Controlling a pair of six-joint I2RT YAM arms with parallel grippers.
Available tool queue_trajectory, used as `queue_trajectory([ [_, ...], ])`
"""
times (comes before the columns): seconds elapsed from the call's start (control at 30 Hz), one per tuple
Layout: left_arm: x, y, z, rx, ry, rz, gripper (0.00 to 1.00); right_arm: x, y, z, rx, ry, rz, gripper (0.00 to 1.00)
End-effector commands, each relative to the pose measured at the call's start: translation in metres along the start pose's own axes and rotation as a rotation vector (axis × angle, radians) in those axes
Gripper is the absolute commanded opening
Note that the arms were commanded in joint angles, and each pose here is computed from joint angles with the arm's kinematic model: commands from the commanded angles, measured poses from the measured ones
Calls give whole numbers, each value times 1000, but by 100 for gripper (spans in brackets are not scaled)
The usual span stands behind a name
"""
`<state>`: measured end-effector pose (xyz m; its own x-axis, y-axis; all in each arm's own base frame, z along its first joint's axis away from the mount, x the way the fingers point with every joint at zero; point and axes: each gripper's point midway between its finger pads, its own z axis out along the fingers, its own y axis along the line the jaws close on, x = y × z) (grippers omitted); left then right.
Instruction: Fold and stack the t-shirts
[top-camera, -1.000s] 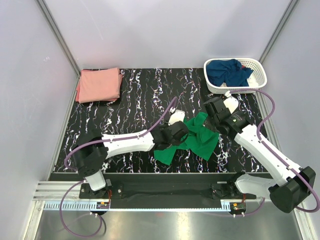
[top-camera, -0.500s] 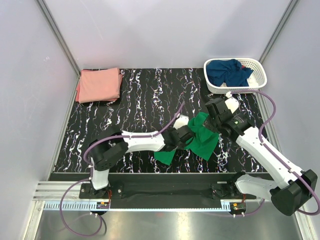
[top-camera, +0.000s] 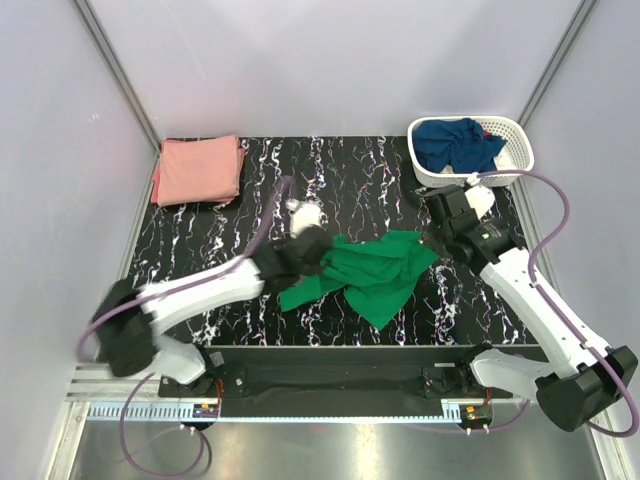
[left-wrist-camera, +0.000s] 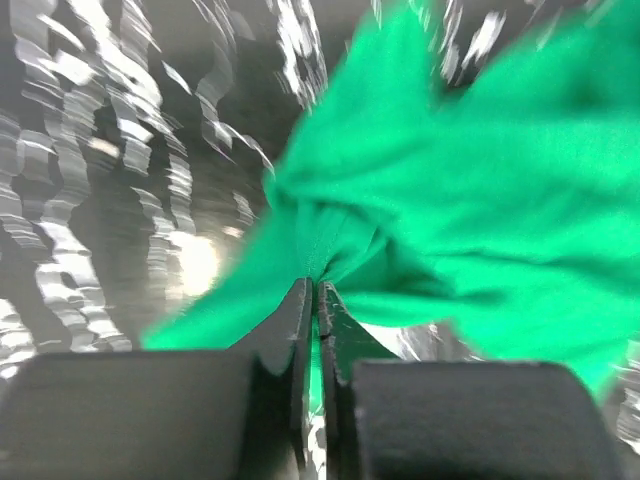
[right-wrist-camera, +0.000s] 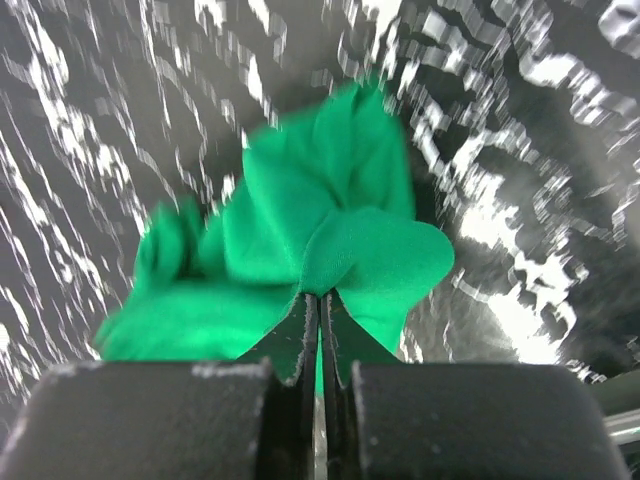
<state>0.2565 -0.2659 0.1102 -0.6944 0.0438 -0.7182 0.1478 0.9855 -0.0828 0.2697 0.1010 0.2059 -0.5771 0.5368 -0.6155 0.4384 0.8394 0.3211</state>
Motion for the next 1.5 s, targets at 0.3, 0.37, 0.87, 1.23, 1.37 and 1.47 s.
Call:
queue_trajectory([
  [0.3, -29, 50, -79, 280, -115, -238, 5, -16, -9, 3, 13, -22, -17, 1],
  [0.37, -9, 54, -71, 270, -63, -237, 11, 1, -11, 17, -11, 8, -42, 5],
  [0.87, 19, 143, -53, -53, -125, -481, 0, 78, -38, 97, 69, 189, -123, 5],
  [1.23, 26, 132, -33, -20, -79, -471, 0, 83, -45, 71, 171, 290, -28, 34],
  [1.37, 29, 130, -28, -8, -81, -472, 0, 91, -54, 62, 225, 340, -2, 34],
  [1.47, 29, 129, -28, 5, -89, -475, 0, 105, -48, 61, 195, 403, 42, 33],
])
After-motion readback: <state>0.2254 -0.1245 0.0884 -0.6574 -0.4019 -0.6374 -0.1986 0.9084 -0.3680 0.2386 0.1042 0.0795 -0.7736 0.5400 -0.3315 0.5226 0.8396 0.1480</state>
